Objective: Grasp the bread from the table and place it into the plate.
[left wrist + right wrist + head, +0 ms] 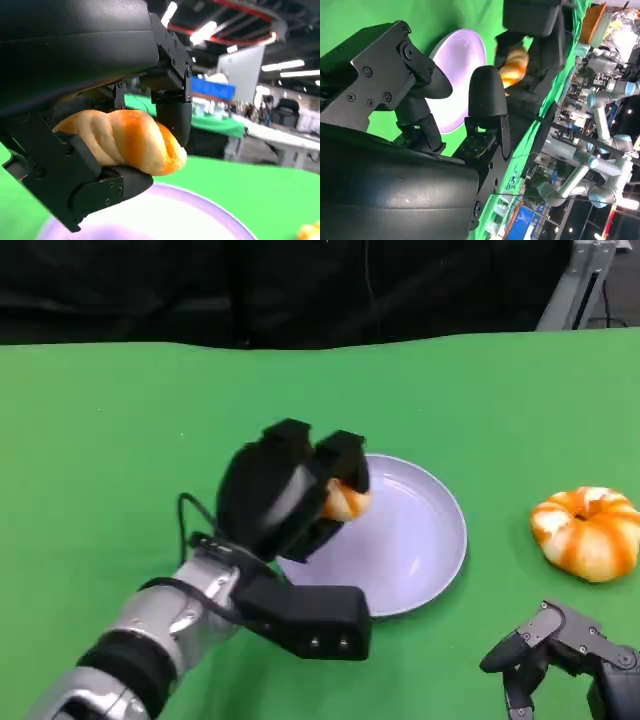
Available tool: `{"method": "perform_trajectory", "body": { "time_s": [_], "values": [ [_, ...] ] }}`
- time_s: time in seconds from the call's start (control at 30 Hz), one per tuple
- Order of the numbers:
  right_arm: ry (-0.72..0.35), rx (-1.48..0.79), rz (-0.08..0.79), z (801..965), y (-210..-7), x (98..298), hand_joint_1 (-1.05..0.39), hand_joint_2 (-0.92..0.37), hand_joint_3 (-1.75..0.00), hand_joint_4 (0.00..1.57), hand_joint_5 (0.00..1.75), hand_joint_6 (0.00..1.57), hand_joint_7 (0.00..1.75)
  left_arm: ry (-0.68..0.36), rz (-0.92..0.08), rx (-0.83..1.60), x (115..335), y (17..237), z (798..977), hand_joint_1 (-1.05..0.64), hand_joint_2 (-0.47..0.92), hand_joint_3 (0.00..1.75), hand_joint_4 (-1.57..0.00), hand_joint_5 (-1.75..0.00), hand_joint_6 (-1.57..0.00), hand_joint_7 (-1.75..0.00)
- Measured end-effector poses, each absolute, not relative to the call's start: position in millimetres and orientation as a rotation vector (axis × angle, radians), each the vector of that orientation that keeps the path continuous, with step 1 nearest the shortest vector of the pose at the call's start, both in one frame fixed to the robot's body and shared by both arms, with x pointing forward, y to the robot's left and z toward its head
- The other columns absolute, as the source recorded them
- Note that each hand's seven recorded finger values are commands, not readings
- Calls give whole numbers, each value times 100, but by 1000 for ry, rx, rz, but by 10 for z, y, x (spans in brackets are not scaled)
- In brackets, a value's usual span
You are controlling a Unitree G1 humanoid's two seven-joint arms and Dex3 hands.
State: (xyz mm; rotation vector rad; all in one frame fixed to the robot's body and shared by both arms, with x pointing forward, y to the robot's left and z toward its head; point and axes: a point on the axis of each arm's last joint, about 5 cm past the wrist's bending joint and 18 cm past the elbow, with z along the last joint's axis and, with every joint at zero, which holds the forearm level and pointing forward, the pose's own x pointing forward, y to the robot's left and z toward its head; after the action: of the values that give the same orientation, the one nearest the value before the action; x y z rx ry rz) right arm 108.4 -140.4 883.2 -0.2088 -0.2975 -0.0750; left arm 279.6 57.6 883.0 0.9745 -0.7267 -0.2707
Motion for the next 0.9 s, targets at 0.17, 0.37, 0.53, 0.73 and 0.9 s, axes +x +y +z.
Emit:
{"method": "perform_trajectory", "body": {
  "time_s": [0.17,0.37,0.53,0.73,0.9],
  "values": [
    [-292,-213,-75,8826,-1406,1074,10,-40,-126,80,173,79,129,-677,-338,984,2830,488,8851,-12,45,88,-82,-166,-80,-131],
    [-295,-212,-75,8829,-1404,1080,9,-38,-128,79,172,79,129,-534,-539,1025,2840,398,8891,-35,89,14,-25,-67,-45,-15],
    [-295,-212,-74,8827,-1404,1082,9,-38,-128,80,172,79,129,-443,-676,1065,2858,352,8967,-72,92,14,-1,-10,-12,-3],
    [-295,-212,-73,8828,-1402,1082,10,-38,-130,79,172,79,129,-427,-740,1120,2880,344,9067,-89,92,32,0,0,-1,-1],
    [-296,-212,-72,8828,-1400,1084,10,-38,-130,79,172,79,129,-406,-779,1164,2904,392,9134,-90,92,36,0,0,-3,-2]
  ]
}}
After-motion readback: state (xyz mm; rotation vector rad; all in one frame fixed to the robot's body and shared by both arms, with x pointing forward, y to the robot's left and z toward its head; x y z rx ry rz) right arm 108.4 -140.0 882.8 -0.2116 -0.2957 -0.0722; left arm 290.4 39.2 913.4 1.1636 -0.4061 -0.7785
